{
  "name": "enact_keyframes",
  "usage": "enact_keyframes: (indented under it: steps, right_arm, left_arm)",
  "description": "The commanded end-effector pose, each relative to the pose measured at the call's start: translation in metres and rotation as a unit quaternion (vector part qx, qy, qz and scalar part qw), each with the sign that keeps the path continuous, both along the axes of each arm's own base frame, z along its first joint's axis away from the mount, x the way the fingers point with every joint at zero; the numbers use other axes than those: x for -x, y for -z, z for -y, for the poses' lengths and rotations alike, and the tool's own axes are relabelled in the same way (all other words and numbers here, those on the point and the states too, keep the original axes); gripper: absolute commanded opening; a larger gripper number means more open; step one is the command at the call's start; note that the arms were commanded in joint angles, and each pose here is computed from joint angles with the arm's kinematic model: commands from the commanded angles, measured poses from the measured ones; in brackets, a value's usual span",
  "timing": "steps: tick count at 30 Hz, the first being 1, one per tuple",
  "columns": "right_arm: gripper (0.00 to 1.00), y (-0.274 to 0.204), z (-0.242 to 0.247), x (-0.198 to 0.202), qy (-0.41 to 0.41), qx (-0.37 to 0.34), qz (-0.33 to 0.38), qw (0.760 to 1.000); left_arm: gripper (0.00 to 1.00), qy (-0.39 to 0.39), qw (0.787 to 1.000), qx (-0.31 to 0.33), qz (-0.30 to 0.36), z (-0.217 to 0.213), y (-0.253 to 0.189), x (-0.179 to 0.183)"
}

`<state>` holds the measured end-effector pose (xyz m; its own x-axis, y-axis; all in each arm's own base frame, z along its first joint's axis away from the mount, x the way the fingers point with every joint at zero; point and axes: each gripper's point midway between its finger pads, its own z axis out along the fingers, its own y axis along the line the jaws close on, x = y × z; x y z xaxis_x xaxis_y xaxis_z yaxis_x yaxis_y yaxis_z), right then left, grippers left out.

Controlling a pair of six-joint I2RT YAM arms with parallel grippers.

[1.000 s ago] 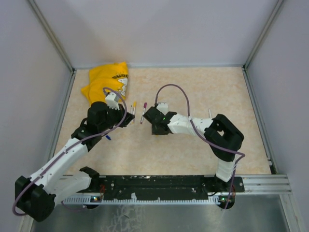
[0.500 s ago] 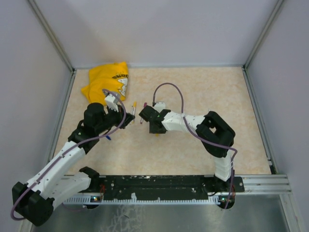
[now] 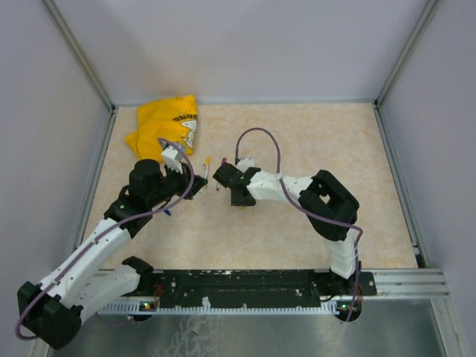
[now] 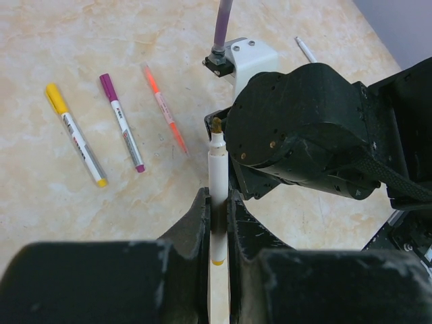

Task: Insert the pens into the pen caps
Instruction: Insert the pen cap onto the pen.

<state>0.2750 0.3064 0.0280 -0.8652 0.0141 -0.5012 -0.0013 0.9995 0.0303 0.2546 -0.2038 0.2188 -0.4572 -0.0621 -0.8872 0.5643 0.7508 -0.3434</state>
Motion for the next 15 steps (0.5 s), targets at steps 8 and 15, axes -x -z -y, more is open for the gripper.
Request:
enact_keyframes:
  steps: [8,15]
  right_arm:
    - [0.32,-0.0058,-0.0106,-0.0098,0.007,-0.002,0.018,1.0]
    - [0.27,-0.0052,-0.0081,-0.009,0.007,0.004,0.017,1.0]
  left_arm:
    - [0.0,-0.002,1.0,0.0,0.02,-0.0012,-0.0097,0.0001]
    - [0.0,-0.003,1.0,0.0,0.02,-0.001,-0.0092,-0.0006]
